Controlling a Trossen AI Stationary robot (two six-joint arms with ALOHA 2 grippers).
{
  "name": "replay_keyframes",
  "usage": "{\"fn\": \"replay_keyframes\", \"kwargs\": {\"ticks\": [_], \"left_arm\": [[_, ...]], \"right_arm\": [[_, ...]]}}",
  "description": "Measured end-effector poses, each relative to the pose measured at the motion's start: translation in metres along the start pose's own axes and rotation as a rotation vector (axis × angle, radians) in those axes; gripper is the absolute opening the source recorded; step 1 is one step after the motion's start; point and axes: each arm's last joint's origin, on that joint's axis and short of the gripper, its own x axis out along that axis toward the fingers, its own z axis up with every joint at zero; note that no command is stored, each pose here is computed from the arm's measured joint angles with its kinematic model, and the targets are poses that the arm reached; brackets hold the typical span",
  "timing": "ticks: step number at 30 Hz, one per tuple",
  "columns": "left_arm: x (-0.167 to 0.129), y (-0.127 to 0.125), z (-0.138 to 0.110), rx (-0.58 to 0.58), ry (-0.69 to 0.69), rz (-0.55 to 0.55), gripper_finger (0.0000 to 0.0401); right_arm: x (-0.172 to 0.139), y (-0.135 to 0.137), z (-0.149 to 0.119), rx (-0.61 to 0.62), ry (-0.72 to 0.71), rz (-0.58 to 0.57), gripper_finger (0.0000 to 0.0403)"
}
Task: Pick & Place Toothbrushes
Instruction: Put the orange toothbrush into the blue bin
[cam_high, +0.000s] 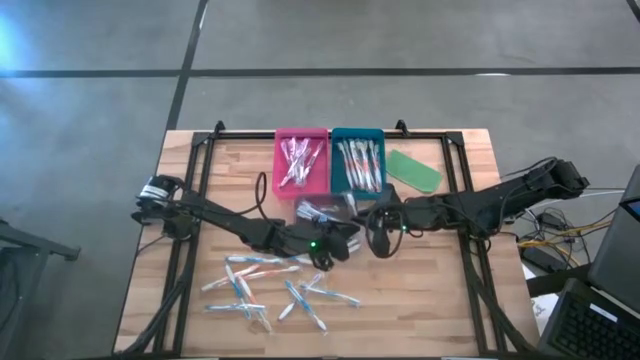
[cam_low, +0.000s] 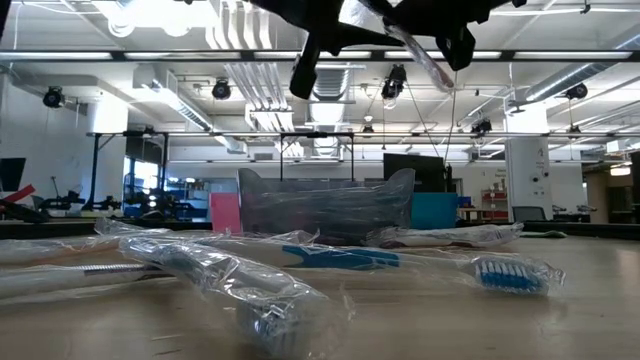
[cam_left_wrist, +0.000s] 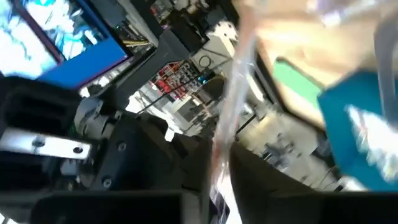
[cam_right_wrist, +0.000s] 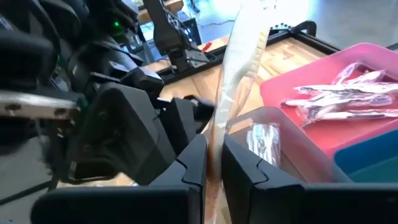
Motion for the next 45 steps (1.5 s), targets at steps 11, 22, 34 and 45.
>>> {"fn": "replay_keyframes", "kwargs": {"ticks": [11, 22, 34, 45], "left_arm": [[-0.001, 0.000, 0.001, -0.384, -0.013, 0.001, 0.0157], [-0.001, 0.001, -0.006, -1.050, -0.016, 0.000, 0.0152], [-0.004, -0.015, -0.067, -1.582, -0.227, -0.201, 0.0133], [-0.022, -0.031, -0.120, -1.890, -0.212, -0.246, 0.0126]], "right_arm": [[-0.010, -0.003, 0.016, -0.034, 0.065, -0.057, 0.0024], [-0.023, -0.020, 0.041, -0.059, 0.105, -0.265, 0.0023], [-0.026, -0.041, 0.068, -0.082, 0.084, -0.364, 0.0023], [-0.025, -0.068, 0.082, -0.027, 0.050, -0.473, 0.0027]]}}
